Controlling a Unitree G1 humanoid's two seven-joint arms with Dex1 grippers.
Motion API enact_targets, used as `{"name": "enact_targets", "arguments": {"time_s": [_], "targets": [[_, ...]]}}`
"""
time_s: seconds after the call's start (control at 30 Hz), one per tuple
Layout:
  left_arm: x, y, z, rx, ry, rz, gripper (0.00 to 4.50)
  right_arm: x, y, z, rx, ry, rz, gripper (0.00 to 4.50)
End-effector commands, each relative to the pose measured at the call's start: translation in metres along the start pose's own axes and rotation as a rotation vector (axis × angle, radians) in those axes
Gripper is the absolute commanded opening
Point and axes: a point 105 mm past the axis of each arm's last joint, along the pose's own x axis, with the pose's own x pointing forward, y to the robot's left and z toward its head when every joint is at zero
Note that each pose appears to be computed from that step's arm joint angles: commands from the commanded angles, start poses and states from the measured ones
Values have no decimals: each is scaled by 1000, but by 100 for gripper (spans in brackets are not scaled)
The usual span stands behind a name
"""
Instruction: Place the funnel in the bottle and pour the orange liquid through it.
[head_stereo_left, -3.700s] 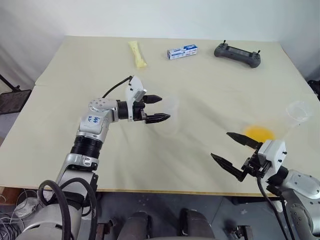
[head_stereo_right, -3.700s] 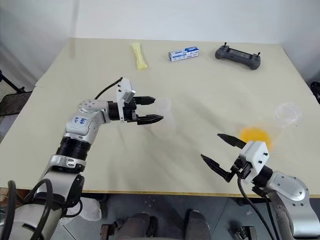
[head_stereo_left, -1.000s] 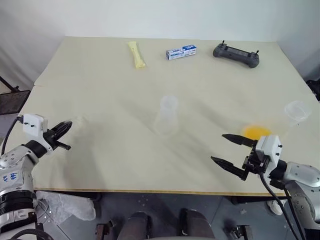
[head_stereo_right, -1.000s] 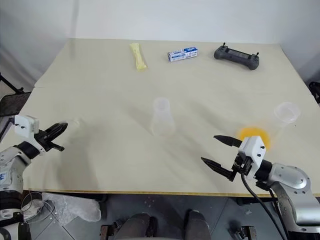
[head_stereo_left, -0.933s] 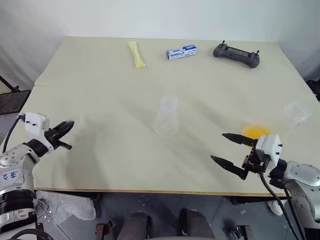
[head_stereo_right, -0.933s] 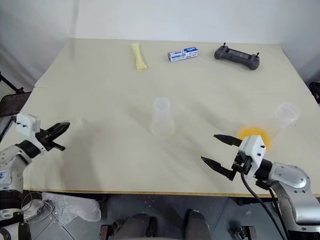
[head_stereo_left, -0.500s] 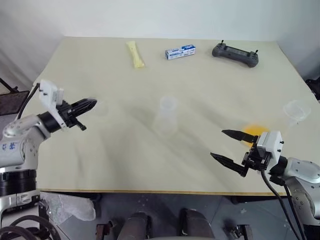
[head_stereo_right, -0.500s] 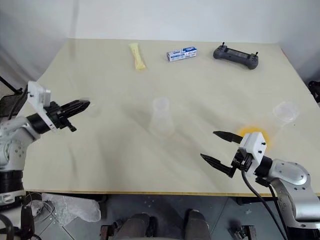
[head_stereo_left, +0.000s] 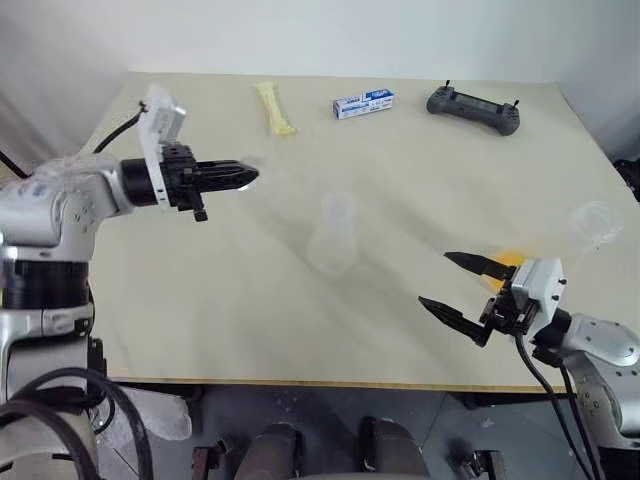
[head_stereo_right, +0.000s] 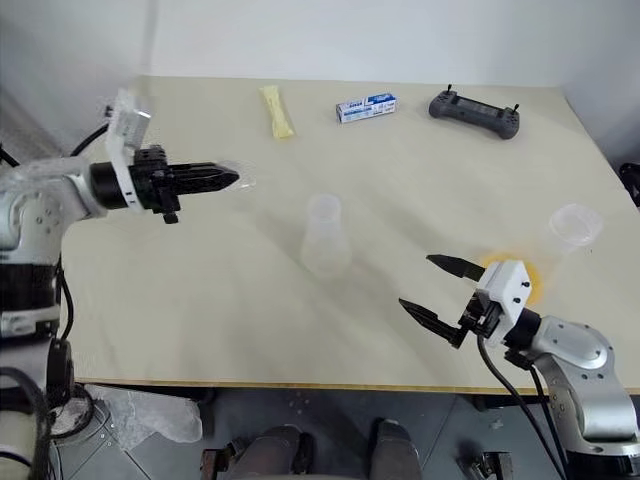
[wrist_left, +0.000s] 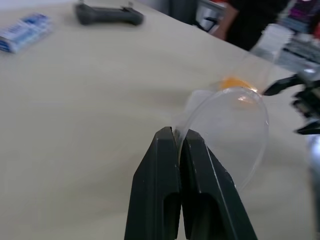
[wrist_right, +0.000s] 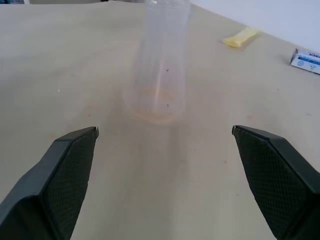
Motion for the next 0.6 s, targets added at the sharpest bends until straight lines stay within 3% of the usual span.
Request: {"name": "enact_targets", "arguments": {"time_s": [0.03,0.27,0.6], "targets": [[5,-14,18,-7,10,-127,3,2,5,10,-38,-41,-2,450],[20,-22,31,-7,106,-290,3,3,9,9,-35,-50,-20,450],[37,-11,32,-5,268,-327,3,5,7,14,-53,-65,-5,450]]}}
